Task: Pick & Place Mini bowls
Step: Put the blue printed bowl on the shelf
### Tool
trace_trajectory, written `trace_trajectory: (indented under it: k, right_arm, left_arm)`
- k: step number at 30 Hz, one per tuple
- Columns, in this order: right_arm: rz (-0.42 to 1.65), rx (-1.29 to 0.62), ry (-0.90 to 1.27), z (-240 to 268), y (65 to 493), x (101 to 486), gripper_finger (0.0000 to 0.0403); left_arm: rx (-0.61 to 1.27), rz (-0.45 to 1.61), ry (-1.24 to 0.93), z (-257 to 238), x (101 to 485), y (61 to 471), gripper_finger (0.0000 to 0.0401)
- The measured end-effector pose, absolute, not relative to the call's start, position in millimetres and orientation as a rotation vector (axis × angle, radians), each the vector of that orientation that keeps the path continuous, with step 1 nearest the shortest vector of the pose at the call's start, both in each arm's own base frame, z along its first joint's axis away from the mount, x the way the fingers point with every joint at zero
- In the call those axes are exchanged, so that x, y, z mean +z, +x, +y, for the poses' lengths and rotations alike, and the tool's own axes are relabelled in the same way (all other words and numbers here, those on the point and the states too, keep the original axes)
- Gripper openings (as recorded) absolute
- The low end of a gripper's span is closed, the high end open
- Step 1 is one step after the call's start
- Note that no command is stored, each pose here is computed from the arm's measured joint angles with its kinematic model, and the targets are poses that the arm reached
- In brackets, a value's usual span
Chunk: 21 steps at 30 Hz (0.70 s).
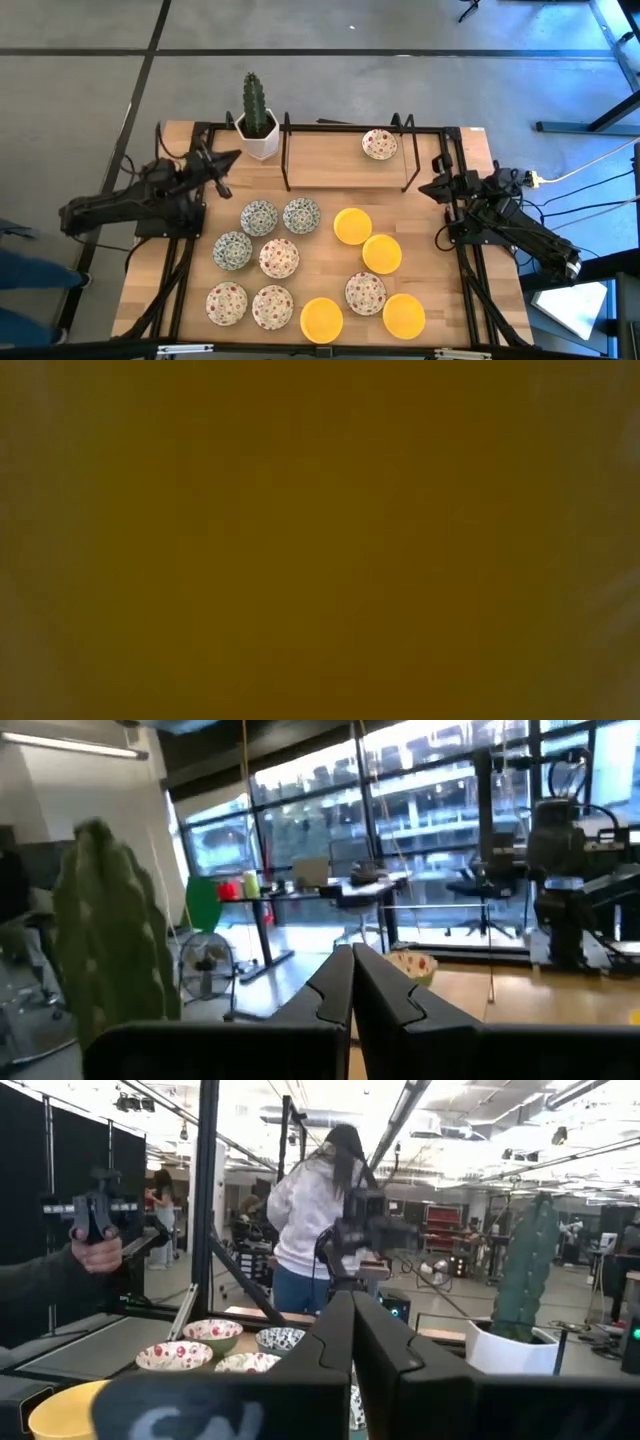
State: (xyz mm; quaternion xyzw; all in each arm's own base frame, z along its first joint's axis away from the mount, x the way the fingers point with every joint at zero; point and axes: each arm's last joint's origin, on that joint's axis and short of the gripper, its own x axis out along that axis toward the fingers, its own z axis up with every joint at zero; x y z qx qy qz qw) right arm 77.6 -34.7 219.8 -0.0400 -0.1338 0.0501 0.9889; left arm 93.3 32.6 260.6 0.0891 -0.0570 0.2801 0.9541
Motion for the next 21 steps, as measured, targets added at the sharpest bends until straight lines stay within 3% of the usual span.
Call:
trace_trajectory:
  k: [4, 8, 14, 21]
  right_arm:
    - [-0.297, 0.009, -0.128, -36.9, 77.2, 221.7, 0.0013]
    - [-0.305, -0.057, -0.118, -38.8, 77.1, 221.7, 0.0006]
    - [-0.234, 0.058, -0.048, -36.8, 78.8, 215.5, 0.0011]
    - [-0.166, 0.08, 0.039, -37.3, 80.4, 208.3, 0.0014]
  left_arm:
    - [0.557, 0.047, 0.12, 33.9, 299.7, 101.9, 0.0004]
    - [0.562, 0.359, 0.008, 39.7, 316.3, 121.7, 0.0003]
    - [0.594, 0.933, -0.095, 48.0, 283.4, 150.3, 0.0003]
    - [0.6, 1.158, -0.106, 55.2, 247.0, 179.3, 0.0004]
